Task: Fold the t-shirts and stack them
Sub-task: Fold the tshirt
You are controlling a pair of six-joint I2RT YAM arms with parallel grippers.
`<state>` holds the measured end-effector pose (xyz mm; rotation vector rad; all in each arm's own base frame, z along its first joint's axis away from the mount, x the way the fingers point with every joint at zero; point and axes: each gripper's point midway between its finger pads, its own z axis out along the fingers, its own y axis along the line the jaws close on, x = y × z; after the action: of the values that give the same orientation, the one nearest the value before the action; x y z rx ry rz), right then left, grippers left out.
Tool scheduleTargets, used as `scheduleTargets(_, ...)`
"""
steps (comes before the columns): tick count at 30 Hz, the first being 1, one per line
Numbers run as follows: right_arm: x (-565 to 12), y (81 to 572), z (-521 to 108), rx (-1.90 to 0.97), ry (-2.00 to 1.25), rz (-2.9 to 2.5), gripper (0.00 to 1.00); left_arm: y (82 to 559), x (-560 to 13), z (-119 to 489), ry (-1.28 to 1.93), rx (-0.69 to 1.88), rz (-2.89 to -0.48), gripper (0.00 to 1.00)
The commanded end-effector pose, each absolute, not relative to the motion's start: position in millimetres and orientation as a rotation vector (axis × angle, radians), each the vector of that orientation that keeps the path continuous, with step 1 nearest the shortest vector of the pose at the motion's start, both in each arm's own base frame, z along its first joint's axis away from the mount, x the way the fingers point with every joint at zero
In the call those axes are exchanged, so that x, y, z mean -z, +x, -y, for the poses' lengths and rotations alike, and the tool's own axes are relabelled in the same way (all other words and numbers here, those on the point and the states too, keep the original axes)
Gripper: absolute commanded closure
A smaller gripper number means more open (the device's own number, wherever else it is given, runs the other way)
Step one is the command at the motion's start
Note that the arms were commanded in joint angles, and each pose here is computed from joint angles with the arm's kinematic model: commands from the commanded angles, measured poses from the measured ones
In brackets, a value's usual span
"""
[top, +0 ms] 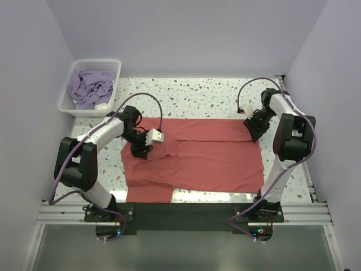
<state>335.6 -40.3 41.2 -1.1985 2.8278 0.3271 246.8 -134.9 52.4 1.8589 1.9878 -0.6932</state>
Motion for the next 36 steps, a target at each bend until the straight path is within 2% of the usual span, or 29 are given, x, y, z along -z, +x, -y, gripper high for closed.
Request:
scheduleTargets(1, -81, 344, 31, -0.345, -1.173, -2.729, 0.61, 280, -81, 148, 1.774, 0.672, -1.932, 0.51)
scheduleTargets(6, -91, 379, 29, -0.251, -0.938, -2.721, 0.61, 354, -86, 136, 1.305, 0.617, -2.189, 0.58)
scheduleTargets(9, -83, 389, 29, -0.180, -0.895, -2.747, 0.65, 389, -79, 115, 1.098, 0.456, -2.313, 0.58)
scheduleTargets(13, -67, 392, 21, -0.093, -0.912, -2.775, 0.69, 398, -58, 97, 0.979, 0.362, -2.440, 0.58)
scheduleTargets(21, -23, 405, 27, 0.072, -0.908, -2.842, 0.71, 404, -12, 65, 0.796, 0.239, -2.636, 0.63)
scheduleTargets(25, 0, 423, 35, 0.135, -0.858, -2.886, 0.71, 432, -3, 45, 0.701, 0.150, -2.655, 0.65)
scheduleTargets(32, 0, 487, 43, 0.251, -0.674, -2.808, 0.70, 497, 7, 25, 0.620, 0.069, -2.612, 0.65)
scheduleTargets(36, -10, 517, 33, 0.322, -0.648, -2.729, 0.68, 537, -7, 23, 0.576, 0.039, -2.550, 0.64)
